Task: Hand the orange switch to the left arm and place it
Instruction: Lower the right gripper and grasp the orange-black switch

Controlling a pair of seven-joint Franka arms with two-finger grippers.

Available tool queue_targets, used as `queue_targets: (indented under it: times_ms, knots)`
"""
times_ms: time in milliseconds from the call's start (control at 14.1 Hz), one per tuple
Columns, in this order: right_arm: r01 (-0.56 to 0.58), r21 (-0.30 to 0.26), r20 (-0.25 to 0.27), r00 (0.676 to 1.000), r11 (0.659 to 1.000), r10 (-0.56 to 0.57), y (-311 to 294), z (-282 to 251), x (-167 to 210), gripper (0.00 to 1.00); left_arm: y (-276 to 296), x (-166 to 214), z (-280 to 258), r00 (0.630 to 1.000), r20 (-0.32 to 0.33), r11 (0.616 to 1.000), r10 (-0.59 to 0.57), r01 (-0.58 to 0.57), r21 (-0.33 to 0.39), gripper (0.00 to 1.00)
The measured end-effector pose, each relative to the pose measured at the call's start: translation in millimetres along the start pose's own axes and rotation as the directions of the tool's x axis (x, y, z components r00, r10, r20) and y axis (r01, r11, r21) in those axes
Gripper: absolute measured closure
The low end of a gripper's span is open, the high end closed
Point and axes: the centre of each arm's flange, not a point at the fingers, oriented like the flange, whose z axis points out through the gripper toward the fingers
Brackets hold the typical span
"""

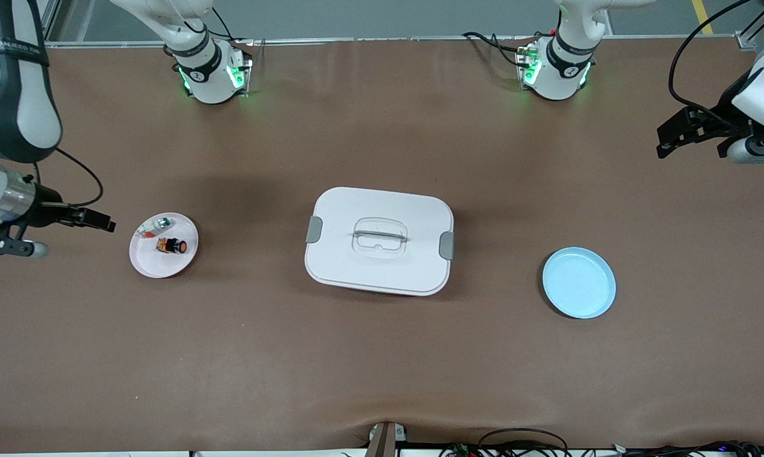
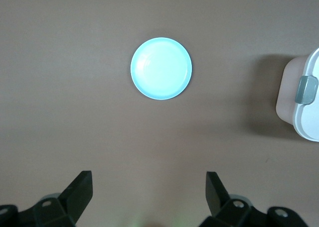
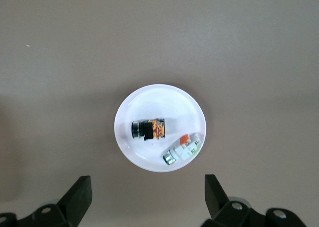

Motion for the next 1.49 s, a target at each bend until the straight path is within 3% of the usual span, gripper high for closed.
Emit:
queue_targets:
  times_ms: [284,922,1489]
  knots:
    - [-0.003,-0.004,-0.046,0.999,1.0,0.003,2.3,61.5,-11.1,0.0,0.0,0.0,-1.1,1.0,-0.002,1.0,0.0,0.0,0.0,0.0]
    - [0.005,0.0,-0.045,0.999,1.0,-0.005,-5.0,151.9,-19.7,0.0,0.0,0.0,-1.9,1.0,-0.004,1.0,0.0,0.0,0.0,0.0]
    - [0.042,-0.001,-0.031,0.999,0.999,-0.042,-7.8,193.1,-18.9,0.0,0.0,0.1,-1.9,1.0,-0.004,1.0,0.0,0.0,0.0,0.0]
